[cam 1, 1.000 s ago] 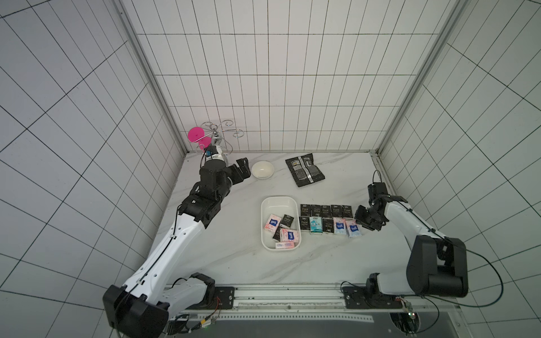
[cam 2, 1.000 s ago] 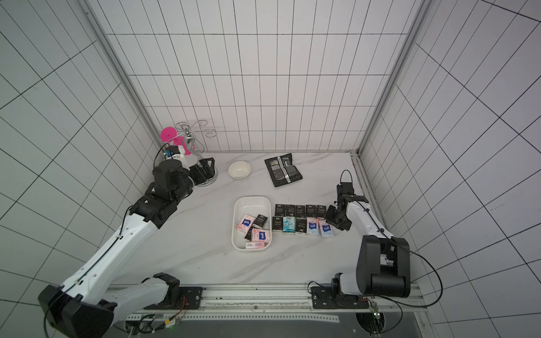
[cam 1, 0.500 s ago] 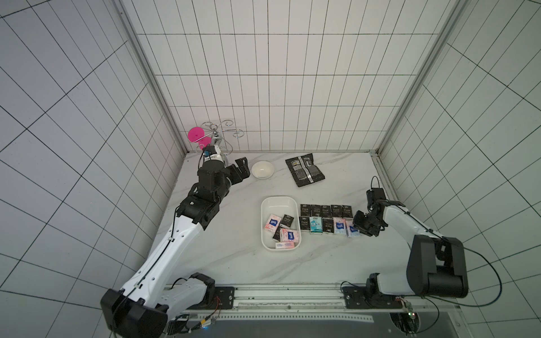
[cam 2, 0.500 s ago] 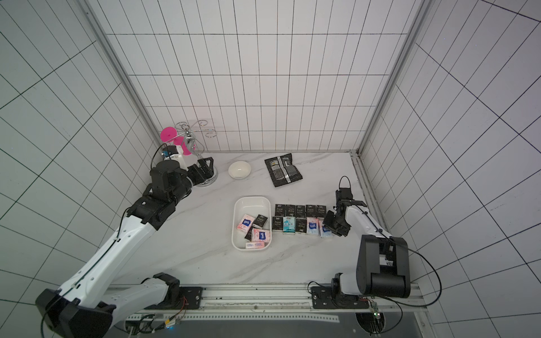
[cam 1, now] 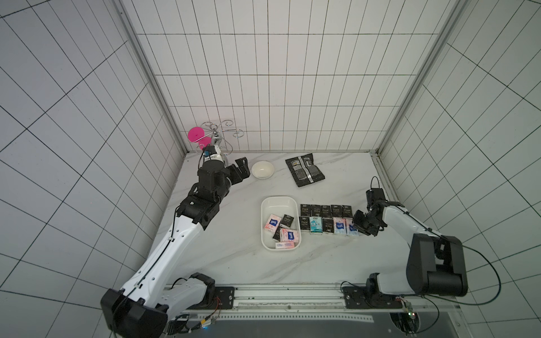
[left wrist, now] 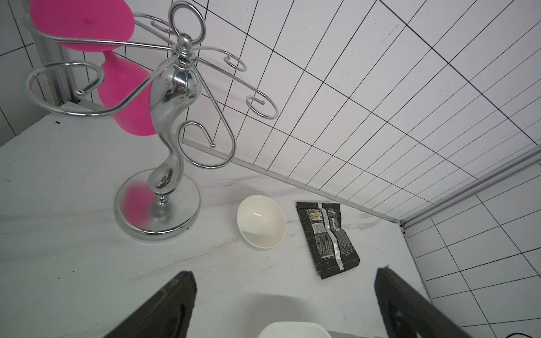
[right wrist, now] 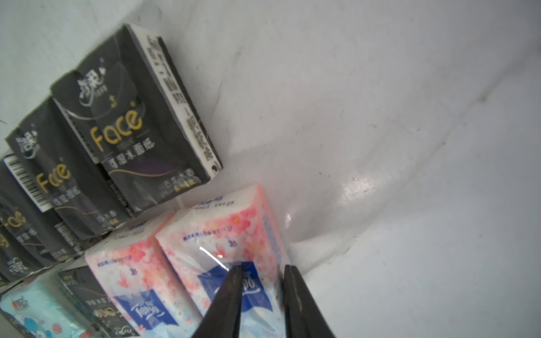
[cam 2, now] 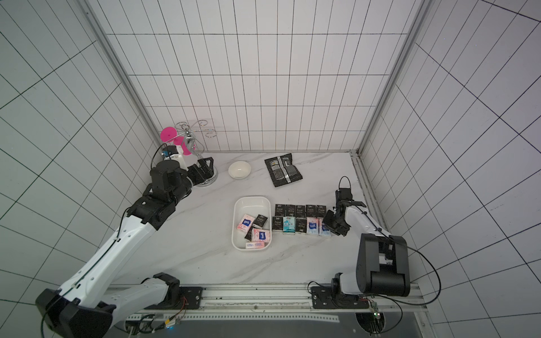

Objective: Take the pocket tissues out of the storage box
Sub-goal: Place the pocket tissues at the center of the board.

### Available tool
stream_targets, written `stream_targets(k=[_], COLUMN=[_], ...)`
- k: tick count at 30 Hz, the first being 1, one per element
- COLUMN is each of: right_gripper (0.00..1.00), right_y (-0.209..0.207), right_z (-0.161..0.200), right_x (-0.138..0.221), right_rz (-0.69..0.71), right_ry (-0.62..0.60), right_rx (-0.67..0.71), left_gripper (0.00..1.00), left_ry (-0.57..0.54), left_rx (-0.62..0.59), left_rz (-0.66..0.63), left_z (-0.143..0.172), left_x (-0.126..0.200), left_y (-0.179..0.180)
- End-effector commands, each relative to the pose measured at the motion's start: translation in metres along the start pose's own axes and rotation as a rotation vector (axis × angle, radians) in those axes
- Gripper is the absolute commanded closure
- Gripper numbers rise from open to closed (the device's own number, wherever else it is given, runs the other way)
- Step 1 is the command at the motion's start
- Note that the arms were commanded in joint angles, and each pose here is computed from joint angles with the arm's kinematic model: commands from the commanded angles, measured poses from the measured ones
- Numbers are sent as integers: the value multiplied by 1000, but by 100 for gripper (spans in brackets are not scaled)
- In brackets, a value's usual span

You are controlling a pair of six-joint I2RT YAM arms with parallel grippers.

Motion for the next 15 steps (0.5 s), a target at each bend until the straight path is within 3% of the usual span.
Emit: stream_targets(k=[1, 15], right_gripper=[72, 71], right_y=[3, 8], right_z=[-6, -18], right_x=[0, 7], right_rz=[1, 5], right_ry=[-11, -44], right_rx=[25, 91], left_gripper=[2, 1], left_ry=[-12, -1], left_rx=[-8, -2], left_rz=[-9, -5], left_z=[-3, -1], left_x=[0, -4], left_y=[1, 0])
Point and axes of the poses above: each gripper's point midway between its finger pads, its own x axis back along the fingers, its own y axis along the line the jaws close on, z = x × y, the point moved 3 cm from there along x, back along the fingers, and after that the axes turned 5 degrees about x, right-handed, at the moved point
